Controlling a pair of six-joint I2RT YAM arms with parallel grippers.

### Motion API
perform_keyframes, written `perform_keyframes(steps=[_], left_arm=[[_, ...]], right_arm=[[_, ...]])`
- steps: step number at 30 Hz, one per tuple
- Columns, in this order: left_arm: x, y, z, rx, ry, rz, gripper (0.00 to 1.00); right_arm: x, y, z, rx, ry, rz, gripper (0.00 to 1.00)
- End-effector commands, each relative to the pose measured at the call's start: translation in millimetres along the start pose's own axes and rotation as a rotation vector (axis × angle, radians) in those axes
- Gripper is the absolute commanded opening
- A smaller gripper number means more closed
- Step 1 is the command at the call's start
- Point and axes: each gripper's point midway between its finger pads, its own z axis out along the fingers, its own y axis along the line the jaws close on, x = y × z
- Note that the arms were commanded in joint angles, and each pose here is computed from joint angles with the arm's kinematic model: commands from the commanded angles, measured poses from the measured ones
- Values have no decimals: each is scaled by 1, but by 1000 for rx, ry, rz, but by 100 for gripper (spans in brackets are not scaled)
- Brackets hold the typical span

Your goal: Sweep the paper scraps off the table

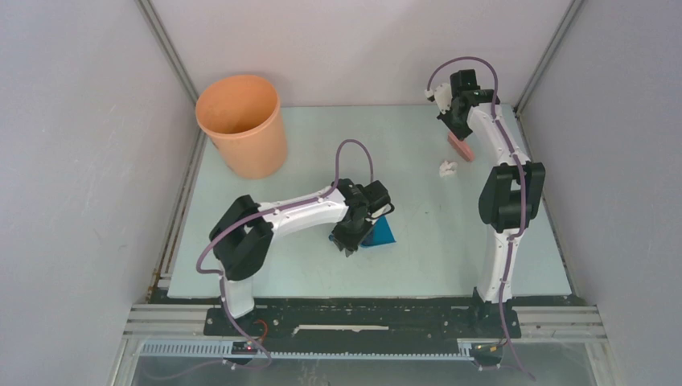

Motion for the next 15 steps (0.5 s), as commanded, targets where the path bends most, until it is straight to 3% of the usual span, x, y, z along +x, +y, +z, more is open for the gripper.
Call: perform_keyframes(steps=[1,5,15], left_arm=[[-1,28,-32,-116,-128,54,43],[-6,43,-37,-166,-205,115,52],[-26,54,-11,-133,-293,341,53]], right_arm=[[-22,-34,-25,121,-67,1,0],[-21,-34,-23,127,-67,-9,0],[-8,-22,-14,73,-49,-7,0]])
